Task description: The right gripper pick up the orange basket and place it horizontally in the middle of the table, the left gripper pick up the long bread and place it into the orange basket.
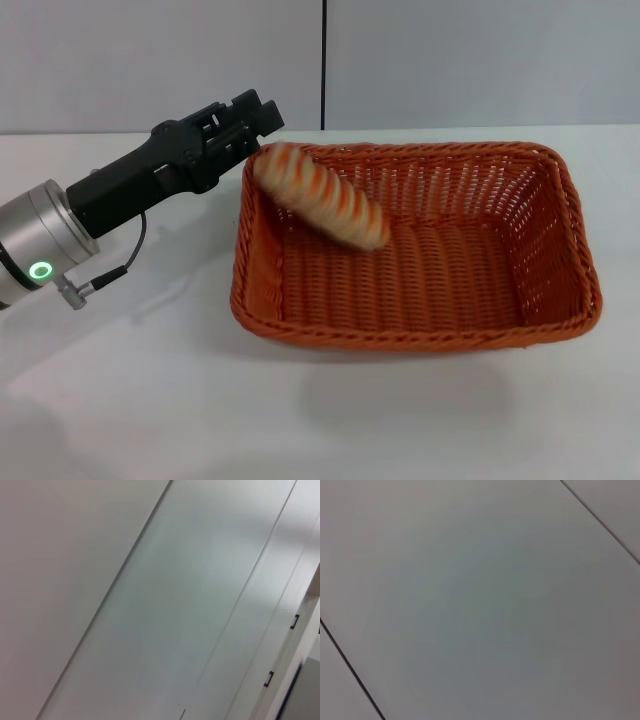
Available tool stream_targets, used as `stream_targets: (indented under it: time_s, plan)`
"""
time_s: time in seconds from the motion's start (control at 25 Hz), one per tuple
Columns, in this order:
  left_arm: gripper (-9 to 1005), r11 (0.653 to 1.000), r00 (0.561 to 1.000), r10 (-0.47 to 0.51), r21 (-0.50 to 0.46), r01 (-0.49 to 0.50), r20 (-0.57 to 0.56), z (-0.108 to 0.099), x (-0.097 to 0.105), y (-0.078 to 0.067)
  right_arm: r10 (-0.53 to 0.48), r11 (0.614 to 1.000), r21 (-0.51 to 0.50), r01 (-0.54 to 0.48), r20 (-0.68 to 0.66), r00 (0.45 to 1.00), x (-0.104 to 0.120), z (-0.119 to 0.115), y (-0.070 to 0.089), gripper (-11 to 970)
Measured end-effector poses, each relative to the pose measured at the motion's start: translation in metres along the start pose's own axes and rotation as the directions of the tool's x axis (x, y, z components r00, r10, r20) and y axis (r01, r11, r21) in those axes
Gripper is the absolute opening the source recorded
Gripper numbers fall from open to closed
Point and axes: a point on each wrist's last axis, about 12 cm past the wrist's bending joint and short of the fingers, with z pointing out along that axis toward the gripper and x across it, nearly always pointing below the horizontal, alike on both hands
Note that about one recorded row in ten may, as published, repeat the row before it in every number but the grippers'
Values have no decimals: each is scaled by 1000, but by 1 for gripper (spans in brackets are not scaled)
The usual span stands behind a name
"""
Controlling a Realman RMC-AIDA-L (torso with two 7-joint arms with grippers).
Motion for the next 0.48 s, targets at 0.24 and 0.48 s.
stream_targets:
  time_s: [0.24,0.48]
  plan:
    - [544,1000,1000,2,24,-3,12,0,-2,-3,-1,1000,-1,1,-1,1000,0,2,0,652]
    - [703,998,995,38,-48,-33,98,-21,-7,0,-5,1000,2,5,6,1000,-2,2,-1,653]
